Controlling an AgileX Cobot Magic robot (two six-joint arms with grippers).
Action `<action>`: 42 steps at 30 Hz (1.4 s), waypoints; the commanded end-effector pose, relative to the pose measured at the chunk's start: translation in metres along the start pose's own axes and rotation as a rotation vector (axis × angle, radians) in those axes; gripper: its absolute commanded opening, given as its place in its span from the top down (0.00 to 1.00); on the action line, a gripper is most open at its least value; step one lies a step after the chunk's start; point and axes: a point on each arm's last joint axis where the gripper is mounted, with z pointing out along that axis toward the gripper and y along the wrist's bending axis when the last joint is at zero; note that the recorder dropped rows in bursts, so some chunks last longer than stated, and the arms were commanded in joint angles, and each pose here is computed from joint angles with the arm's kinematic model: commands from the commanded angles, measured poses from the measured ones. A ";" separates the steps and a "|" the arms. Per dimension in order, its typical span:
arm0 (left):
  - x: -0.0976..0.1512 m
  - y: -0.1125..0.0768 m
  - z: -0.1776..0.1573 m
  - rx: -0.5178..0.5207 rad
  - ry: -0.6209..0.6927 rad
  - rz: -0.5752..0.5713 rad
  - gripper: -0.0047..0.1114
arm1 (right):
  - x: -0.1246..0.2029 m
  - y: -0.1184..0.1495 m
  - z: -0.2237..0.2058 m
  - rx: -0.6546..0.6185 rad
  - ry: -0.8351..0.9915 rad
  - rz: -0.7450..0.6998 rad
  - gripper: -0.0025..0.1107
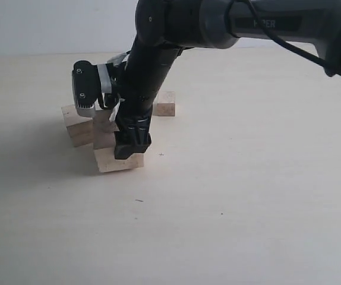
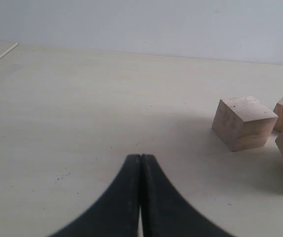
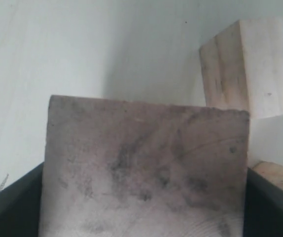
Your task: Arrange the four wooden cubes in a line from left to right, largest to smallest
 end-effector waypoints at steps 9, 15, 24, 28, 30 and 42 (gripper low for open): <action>0.000 0.000 0.000 -0.001 -0.009 -0.004 0.96 | 0.010 -0.002 0.020 -0.048 -0.011 0.050 0.98; 0.000 0.000 0.000 -0.001 -0.009 -0.004 0.96 | 0.025 -0.010 0.017 -0.031 0.030 0.087 0.98; 0.000 0.000 0.000 -0.001 -0.009 -0.004 0.96 | 0.036 -0.014 0.015 -0.044 0.024 0.127 0.98; 0.000 0.000 0.000 -0.001 -0.009 -0.004 0.96 | 0.036 -0.016 0.016 -0.026 0.010 0.135 0.98; 0.000 0.000 0.000 -0.001 -0.009 -0.004 0.96 | 0.036 -0.017 0.016 -0.018 0.008 0.135 0.98; 0.000 0.000 0.000 -0.001 -0.009 -0.004 0.96 | 0.036 -0.017 0.016 -0.013 0.007 0.137 0.62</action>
